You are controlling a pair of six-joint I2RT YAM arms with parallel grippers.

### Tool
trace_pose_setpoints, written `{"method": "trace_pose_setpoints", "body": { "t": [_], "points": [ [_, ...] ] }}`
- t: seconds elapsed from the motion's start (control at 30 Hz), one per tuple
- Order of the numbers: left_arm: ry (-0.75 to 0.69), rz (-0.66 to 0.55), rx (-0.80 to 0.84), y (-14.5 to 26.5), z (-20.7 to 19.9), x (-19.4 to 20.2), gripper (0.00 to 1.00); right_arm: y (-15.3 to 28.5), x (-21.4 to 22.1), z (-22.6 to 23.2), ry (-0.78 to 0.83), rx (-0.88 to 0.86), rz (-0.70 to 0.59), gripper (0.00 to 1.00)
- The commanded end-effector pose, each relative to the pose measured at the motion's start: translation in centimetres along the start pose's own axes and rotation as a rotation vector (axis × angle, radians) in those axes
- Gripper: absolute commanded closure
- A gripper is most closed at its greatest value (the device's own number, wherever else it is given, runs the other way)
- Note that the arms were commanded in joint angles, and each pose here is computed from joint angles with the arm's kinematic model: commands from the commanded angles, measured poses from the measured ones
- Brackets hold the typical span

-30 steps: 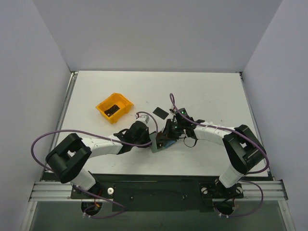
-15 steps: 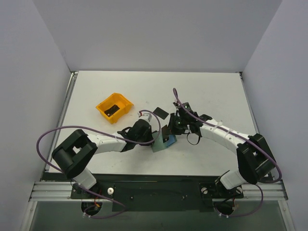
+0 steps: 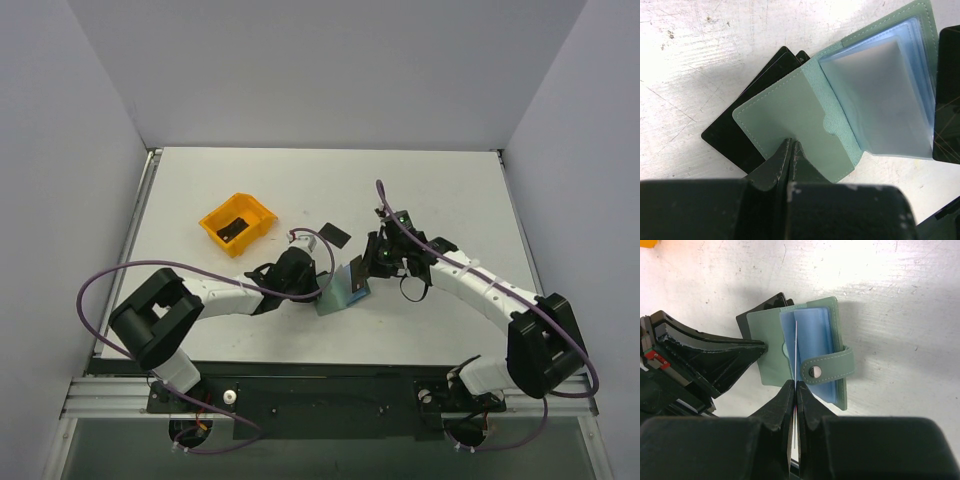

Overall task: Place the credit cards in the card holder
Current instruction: Open the card holder at the center of the board.

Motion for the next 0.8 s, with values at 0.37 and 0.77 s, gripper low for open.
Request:
{"method": "trace_pose_setpoints", "body": {
  "t": [0.37,0.77],
  "points": [
    [-0.008,-0.014,0.026,-0.5,-0.8,-1.0,1.0,0.2,0.4,-1.5,0.008,0.045,0.007,1.0],
    [-0.008,-0.012,0.03,-0.6,-0.9,-1.0,1.0,0.5,0.3,-2.3,0.029,0.095,-0.004,1.0]
  ]
}}
Point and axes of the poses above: each gripper's point midway between its finger pads, its own y axis back along the fingers, its own z axis along the line the jaws close on, x = y × z, the point moved 4 cm from there along y, back along the fingers, and after that the axes turned 6 degrees about -y, right-handed, at the moved point
